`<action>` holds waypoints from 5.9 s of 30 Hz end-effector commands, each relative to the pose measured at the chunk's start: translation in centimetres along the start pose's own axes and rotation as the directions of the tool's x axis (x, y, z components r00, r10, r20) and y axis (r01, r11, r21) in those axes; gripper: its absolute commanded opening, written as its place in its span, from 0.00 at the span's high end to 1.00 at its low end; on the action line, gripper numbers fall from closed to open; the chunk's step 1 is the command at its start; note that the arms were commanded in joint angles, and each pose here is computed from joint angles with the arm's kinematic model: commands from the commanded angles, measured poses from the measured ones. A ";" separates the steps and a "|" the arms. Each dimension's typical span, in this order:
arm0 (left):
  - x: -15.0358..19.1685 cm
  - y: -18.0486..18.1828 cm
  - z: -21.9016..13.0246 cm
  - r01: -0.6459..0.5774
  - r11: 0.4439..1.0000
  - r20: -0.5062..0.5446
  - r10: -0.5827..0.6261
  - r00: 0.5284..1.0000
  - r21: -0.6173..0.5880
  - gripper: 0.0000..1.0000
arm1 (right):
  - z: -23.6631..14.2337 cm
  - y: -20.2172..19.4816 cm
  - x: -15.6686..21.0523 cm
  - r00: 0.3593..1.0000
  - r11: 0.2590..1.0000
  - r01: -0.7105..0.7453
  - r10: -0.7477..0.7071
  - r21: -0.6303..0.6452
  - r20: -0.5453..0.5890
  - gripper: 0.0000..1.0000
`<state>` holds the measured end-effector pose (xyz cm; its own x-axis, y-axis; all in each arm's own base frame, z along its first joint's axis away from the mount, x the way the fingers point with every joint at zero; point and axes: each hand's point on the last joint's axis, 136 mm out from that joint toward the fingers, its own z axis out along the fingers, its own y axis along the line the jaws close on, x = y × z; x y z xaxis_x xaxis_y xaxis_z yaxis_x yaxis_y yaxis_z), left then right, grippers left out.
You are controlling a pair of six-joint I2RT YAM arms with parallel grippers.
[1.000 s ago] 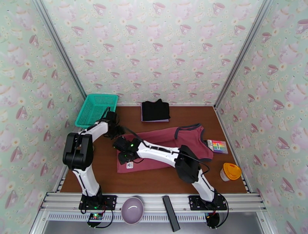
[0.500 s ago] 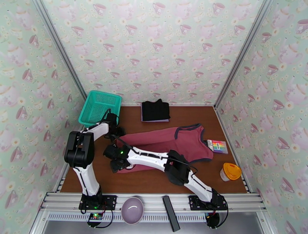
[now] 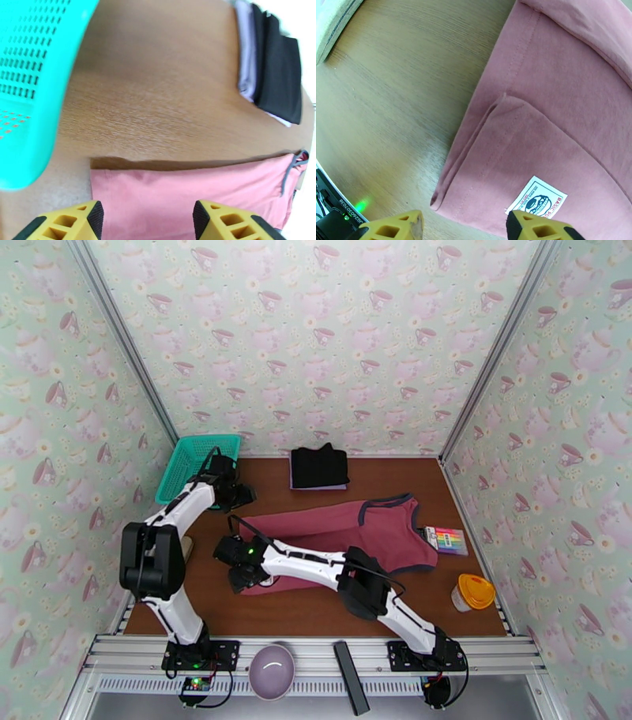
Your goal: Fold and stack the mixed laundry pile
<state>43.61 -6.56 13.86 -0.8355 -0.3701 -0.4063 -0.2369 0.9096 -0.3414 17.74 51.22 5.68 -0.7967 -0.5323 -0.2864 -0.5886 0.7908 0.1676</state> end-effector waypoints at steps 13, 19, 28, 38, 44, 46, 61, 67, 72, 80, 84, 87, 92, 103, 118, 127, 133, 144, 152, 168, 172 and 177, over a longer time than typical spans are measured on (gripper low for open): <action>1.1 -0.5 -10.5 -0.018 1.000 0.112 0.017 0.994 0.002 0.33 | 4.8 -1.4 4.3 0.980 0.992 0.010 0.015 0.126 -0.199 0.49; 2.2 -0.1 -10.9 -0.020 1.000 0.100 0.020 0.995 0.004 0.32 | 5.8 -4.1 6.7 0.960 0.970 0.064 0.004 0.234 -0.280 0.62; 5.5 1.0 -8.2 -0.050 0.999 0.010 0.050 0.999 -0.018 0.32 | 3.2 -8.3 9.8 0.945 0.931 0.157 -0.045 0.329 -0.324 0.64; 10.0 2.9 -0.3 -0.013 0.998 -0.160 0.002 0.987 -0.066 0.33 | 1.7 -4.3 8.1 0.971 0.985 0.095 -0.060 0.144 -0.231 0.63; 11.0 4.4 4.1 -0.008 0.991 -0.216 -0.022 0.976 -0.135 0.35 | 1.8 -3.6 7.4 0.973 0.988 0.096 -0.067 0.124 -0.219 0.63; 11.0 4.6 5.2 -0.010 0.989 -0.223 -0.024 0.975 -0.151 0.37 | 1.7 -3.6 7.4 0.974 0.988 0.091 -0.063 0.122 -0.218 0.63; 11.7 5.2 8.6 -0.097 0.963 -0.292 0.021 0.956 -0.250 0.67 | -0.6 -0.7 5.1 0.987 0.995 0.096 -0.090 0.039 -0.132 0.51; 11.6 5.1 8.8 -0.107 0.962 -0.301 0.026 0.953 -0.253 0.94 | -0.3 -0.1 5.2 0.983 0.993 0.106 -0.098 0.043 -0.154 0.44; 11.7 4.9 8.9 -0.112 0.962 -0.303 0.032 0.952 -0.249 0.96 | 0.4 1.6 5.1 0.977 0.989 0.142 -0.135 0.030 -0.166 0.41; 11.8 4.9 8.9 -0.115 0.962 -0.307 0.035 0.951 -0.247 0.99 | 3.2 -0.3 5.9 0.961 0.975 0.170 -0.133 0.142 -0.241 0.40; 11.8 4.9 8.7 -0.118 0.962 -0.306 0.039 0.951 -0.246 1.00 | 5.0 -1.7 7.0 0.942 0.956 0.211 -0.143 0.204 -0.302 0.51; 11.8 4.9 8.6 -0.124 0.962 -0.310 0.043 0.950 -0.244 1.00 | 5.8 -2.4 7.3 0.937 0.945 0.229 -0.149 0.233 -0.315 0.64; 11.4 5.0 8.1 -0.130 0.958 -0.290 0.052 0.956 -0.257 1.00 | 5.7 -1.4 6.5 0.942 0.951 0.240 -0.180 0.195 -0.283 0.97; 8.0 3.2 3.5 -0.111 0.965 -0.183 0.067 0.981 -0.239 1.00 | -0.3 5.8 -0.7 0.968 0.968 0.247 -0.245 -0.045 0.052 1.00; 7.5 -6.2 -2.3 -0.196 0.979 -0.127 0.187 0.974 -0.060 1.00 | -8.8 -6.7 -0.1 0.971 0.970 0.013 -0.070 0.241 0.228 1.00; 10.6 -17.6 -0.9 -0.339 0.938 -0.147 0.347 0.926 0.076 1.00 | -10.4 -17.1 6.6 0.975 0.897 -0.158 0.075 0.412 0.209 1.00; 13.5 -22.2 3.2 -0.420 0.905 -0.206 0.425 0.882 0.067 1.00 | -10.9 -21.5 9.7 0.974 0.822 -0.206 0.122 0.530 0.190 1.00; 15.7 -23.4 7.9 -0.460 0.888 -0.276 0.446 0.851 0.016 1.00 | -9.7 -25.3 12.1 0.983 0.752 -0.182 0.135 0.634 0.122 1.00; 15.7 -22.3 10.2 -0.483 0.874 -0.288 0.451 0.845 -0.048 1.00 | -7.5 -25.6 12.5 0.986 0.745 -0.163 0.143 0.647 0.084 1.00; 10.6 -23.5 9.9 -0.482 0.870 -0.135 0.468 0.874 -0.104 0.31 | -9.4 -27.5 11.9 0.981 0.690 -0.193 0.157 0.698 0.116 0.68; 7.7 -24.0 7.4 -0.459 0.883 -0.054 0.456 0.888 -0.097 0.22 | -12.8 -28.5 11.2 0.968 0.685 -0.250 0.177 0.684 0.177 0.58; 4.5 -22.8 3.3 -0.444 0.889 0.023 0.449 0.893 -0.111 0.20 | -16.9 -29.1 10.1 0.924 0.733 -0.376 0.246 0.567 0.294 0.51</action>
<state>46.18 -31.71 10.95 -0.8978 0.1001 -0.4289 0.1203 0.9925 -0.0202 24.16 18.44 11.17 -0.8560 -0.2517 -0.4515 -0.0799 0.9274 -0.3655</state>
